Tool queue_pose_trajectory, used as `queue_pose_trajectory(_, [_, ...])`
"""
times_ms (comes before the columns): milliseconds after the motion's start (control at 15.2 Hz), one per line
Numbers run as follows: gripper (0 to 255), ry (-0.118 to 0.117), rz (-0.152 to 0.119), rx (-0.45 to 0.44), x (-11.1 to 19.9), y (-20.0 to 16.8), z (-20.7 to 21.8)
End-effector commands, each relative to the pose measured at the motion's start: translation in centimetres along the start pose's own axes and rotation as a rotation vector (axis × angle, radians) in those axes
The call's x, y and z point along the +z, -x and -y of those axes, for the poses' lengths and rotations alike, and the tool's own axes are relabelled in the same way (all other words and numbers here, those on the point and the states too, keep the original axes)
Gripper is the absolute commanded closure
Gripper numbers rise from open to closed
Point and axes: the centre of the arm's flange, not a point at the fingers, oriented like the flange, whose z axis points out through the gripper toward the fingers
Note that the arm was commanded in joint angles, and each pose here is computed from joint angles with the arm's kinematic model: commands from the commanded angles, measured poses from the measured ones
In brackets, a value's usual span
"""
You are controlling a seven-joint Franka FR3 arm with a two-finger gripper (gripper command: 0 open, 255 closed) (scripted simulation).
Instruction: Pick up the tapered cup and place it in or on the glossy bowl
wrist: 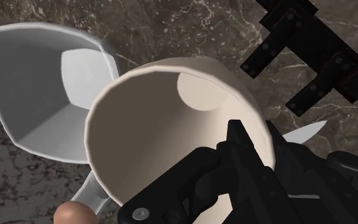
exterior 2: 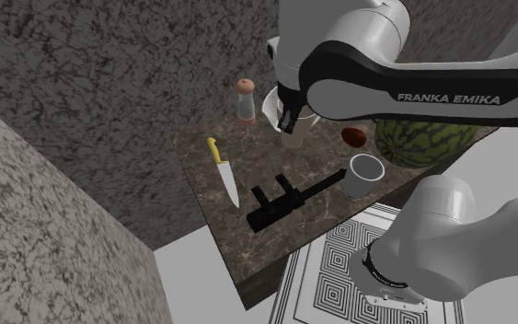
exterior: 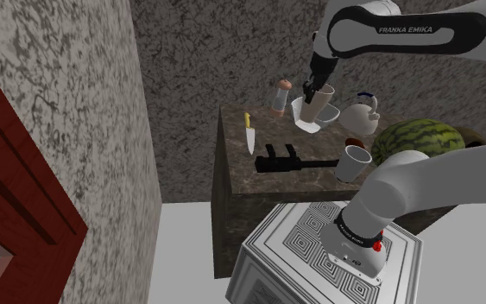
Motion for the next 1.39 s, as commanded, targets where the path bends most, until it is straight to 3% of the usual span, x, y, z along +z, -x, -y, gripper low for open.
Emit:
queue_pose_trajectory(0, [255, 0.0, 0.0, 0.0, -1.1, 0.0, -0.2])
queue_pose_trajectory(198, [255, 0.0, 0.0, 0.0, -2.3, 0.0, -0.5])
queue_pose_trajectory(1320, [255, 0.0, 0.0, 0.0, -1.7, -6.0, -22.1])
